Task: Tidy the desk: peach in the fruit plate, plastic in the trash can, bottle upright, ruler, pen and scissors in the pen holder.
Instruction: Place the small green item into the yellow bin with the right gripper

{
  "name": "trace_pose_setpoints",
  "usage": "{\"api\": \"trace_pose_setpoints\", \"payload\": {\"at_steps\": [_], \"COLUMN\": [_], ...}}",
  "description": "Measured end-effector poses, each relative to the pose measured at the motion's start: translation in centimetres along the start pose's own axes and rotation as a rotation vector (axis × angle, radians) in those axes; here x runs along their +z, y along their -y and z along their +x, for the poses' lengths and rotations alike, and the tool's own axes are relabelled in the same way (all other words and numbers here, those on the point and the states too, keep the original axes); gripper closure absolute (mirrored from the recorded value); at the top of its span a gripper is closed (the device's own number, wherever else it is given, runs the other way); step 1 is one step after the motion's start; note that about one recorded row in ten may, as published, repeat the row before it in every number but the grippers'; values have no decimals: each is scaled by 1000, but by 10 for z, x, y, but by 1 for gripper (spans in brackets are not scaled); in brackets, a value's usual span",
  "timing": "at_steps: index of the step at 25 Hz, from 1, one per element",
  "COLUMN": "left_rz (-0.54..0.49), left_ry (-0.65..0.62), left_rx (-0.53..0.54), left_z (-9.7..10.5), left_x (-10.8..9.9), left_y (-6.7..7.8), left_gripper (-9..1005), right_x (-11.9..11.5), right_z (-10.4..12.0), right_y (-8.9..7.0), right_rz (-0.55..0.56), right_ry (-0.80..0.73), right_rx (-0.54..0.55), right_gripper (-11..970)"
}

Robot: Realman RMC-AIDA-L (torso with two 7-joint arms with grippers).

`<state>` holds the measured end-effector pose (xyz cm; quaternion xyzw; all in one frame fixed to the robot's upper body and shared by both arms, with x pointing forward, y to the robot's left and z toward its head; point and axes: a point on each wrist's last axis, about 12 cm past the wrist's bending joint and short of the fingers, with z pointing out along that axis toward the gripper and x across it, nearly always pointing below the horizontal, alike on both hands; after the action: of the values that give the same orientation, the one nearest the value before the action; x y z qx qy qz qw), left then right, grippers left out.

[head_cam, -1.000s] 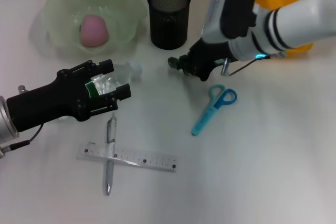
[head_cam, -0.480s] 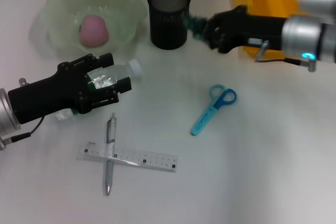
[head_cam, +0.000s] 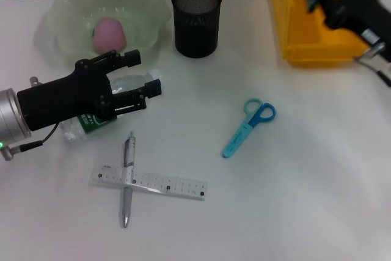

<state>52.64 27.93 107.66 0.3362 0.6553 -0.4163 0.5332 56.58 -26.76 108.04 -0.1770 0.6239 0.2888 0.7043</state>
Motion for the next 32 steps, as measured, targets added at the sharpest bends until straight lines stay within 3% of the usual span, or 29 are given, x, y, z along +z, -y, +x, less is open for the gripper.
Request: {"api": "trace_pose_setpoints", "payload": {"at_steps": [4,10,15,26,28,32], "left_rz": [4,4,2,-4,-4,-4], "left_ry": [-1,-1,0,-4,-4,-4], "left_rx": [6,10,4,1,1,2], "left_z": [-2,-2,0,2,2,2], "left_x": [1,1,-2,-3,-3,-3], "left_y": [-1,-1,1,1,1,1], "left_gripper": [178,178,178,179,179,179], "right_x": [-3,11,19,22,22,17], "right_z": [1,1,0,0,-1,-4], "right_y": [17,32,35,40,40,42], "right_rz": [174,265,277,307,309,318], "right_ry": [24,-42,-58,-83,-83,-52], "right_rx": [-21,-23,-33,-39,-39,-27], "right_gripper": [932,934,935,753,516,384]}}
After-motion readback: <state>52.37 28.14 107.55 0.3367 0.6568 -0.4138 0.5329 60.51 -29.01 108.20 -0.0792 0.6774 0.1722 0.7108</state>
